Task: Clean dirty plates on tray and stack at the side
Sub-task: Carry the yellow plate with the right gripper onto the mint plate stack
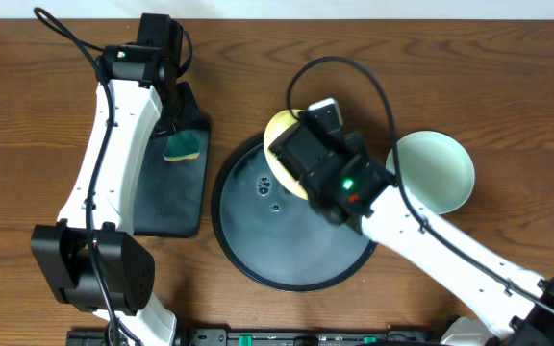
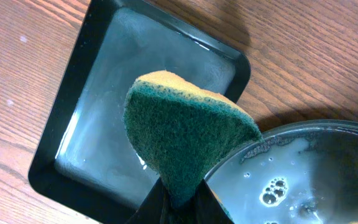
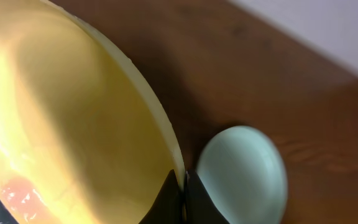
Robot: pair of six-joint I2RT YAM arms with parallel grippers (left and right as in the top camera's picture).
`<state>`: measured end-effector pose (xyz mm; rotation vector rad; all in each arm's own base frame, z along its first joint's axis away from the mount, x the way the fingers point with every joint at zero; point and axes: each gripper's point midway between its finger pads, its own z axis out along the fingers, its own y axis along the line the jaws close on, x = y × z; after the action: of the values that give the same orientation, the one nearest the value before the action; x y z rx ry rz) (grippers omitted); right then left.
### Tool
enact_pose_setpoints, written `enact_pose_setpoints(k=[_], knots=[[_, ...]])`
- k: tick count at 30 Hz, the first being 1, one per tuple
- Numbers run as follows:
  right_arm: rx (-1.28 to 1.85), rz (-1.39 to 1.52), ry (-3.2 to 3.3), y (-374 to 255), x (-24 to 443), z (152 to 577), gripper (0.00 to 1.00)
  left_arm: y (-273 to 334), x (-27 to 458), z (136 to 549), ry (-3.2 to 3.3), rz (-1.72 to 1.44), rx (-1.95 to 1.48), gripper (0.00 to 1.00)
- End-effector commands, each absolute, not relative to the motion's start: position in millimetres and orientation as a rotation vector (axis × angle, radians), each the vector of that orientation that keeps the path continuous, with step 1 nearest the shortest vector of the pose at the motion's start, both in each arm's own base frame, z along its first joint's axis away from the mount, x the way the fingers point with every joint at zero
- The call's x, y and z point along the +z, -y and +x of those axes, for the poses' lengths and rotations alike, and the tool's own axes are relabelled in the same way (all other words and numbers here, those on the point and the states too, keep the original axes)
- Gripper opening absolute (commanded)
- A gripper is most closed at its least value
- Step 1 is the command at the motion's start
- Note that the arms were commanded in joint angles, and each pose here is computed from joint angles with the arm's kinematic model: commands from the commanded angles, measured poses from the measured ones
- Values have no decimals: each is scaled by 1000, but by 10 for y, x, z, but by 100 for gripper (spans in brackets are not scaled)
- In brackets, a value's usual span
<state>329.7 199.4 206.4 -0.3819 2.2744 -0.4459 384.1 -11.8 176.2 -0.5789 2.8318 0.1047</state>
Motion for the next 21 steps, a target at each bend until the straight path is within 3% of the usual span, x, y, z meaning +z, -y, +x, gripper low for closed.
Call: enact_pose_setpoints(k=[1, 21], knots=[[-603, -308, -2069, -1866, 2581, 3280, 1, 83, 1816, 3839, -2821, -560, 121, 7], [-854, -222, -1670, -1945, 3510, 2915, 1, 82, 1811, 3823, -2828, -560, 124, 7]])
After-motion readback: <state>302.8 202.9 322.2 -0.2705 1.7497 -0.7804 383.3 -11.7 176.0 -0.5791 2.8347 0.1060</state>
